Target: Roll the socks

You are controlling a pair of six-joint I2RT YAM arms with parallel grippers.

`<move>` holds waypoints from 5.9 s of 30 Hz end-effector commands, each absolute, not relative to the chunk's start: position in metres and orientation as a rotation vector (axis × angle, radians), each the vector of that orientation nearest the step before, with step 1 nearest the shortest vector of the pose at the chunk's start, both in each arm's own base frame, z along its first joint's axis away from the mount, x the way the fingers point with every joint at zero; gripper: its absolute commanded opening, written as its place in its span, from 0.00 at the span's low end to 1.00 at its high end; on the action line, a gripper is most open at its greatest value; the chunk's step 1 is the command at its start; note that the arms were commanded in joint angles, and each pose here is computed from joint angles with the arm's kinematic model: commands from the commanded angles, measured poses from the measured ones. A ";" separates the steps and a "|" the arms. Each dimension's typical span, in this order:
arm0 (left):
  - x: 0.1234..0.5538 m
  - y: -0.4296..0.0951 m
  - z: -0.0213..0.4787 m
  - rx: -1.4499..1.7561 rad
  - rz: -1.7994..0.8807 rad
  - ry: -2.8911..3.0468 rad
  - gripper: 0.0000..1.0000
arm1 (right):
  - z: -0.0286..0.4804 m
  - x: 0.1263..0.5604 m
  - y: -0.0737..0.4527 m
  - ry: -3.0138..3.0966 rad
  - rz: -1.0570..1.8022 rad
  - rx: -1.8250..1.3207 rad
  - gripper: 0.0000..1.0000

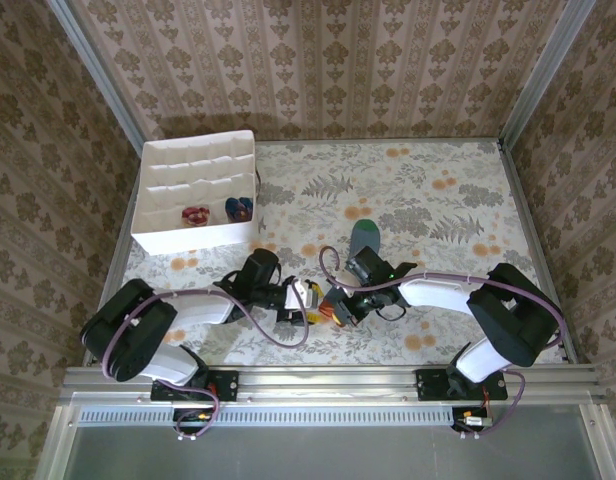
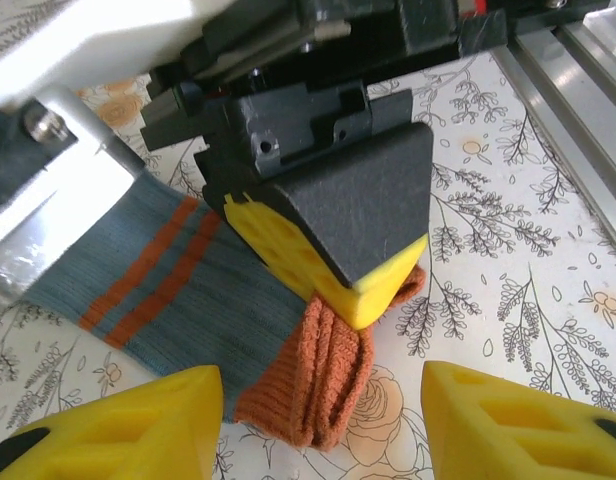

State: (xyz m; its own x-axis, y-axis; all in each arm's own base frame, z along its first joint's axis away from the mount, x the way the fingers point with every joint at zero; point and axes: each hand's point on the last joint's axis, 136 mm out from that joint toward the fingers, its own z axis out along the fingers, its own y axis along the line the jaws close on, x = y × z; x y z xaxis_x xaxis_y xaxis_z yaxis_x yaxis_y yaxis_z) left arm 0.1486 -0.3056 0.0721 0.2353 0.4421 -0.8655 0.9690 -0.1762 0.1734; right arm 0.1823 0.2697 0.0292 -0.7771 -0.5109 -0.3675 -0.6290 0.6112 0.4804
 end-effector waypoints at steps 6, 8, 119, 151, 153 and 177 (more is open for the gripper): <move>0.145 -0.317 0.064 1.783 -0.863 1.232 0.48 | 0.040 0.177 0.274 2.638 1.024 -0.925 0.03; 0.143 -0.317 0.062 1.797 -0.859 1.238 0.46 | 0.041 0.178 0.274 2.638 1.029 -0.920 0.03; 0.179 -0.315 0.080 1.784 -0.692 1.395 0.24 | -0.009 0.198 0.181 2.865 0.338 -0.119 0.43; 0.179 -0.348 0.013 2.156 -0.180 1.092 0.26 | -0.016 0.189 0.188 2.947 0.346 -0.226 0.38; 0.174 -0.343 0.010 2.205 -0.201 1.135 0.11 | -0.010 0.191 0.191 2.918 0.384 -0.227 0.38; 0.133 -0.345 0.038 2.143 -1.105 1.887 0.00 | 0.075 0.195 0.214 2.415 0.903 -0.226 0.16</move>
State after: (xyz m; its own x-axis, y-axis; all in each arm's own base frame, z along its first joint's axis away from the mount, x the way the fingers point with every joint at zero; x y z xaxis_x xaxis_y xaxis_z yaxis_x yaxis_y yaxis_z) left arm 0.1452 -0.3512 0.0333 0.1148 0.8072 -0.5790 0.9261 -0.2978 -0.2317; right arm 0.1962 0.2028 0.0612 -0.8574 0.0349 -0.5134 -0.2725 0.8156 0.5105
